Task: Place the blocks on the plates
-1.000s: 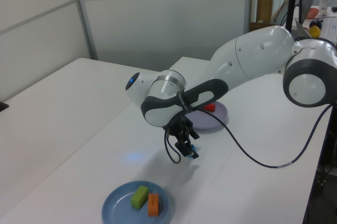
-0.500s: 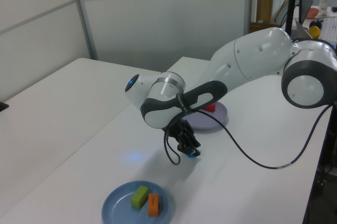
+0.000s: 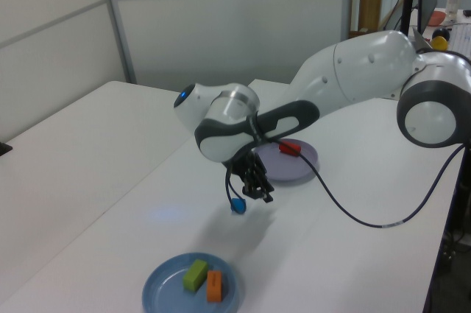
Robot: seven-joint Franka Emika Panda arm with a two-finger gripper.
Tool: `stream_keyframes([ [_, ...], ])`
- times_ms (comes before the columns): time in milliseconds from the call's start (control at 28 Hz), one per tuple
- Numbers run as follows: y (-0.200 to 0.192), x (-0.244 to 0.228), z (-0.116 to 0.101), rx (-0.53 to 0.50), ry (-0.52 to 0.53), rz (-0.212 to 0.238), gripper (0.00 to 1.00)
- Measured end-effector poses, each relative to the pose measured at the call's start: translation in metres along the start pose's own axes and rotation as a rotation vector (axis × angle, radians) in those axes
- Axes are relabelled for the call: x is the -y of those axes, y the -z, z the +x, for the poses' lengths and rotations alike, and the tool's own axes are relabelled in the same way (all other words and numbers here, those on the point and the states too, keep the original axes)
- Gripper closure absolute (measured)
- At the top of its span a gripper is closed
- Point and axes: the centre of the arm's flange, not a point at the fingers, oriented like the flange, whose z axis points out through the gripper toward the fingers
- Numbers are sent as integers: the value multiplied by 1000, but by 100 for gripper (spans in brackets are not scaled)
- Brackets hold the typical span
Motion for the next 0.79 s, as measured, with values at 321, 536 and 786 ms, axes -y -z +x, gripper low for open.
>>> stream_keyframes([
  [321,12,-13,2,-97,-9,-7,56],
  [536,15,-9,20,-218,-9,18,33],
  [786,7,-6,30,-239,-4,24,6],
])
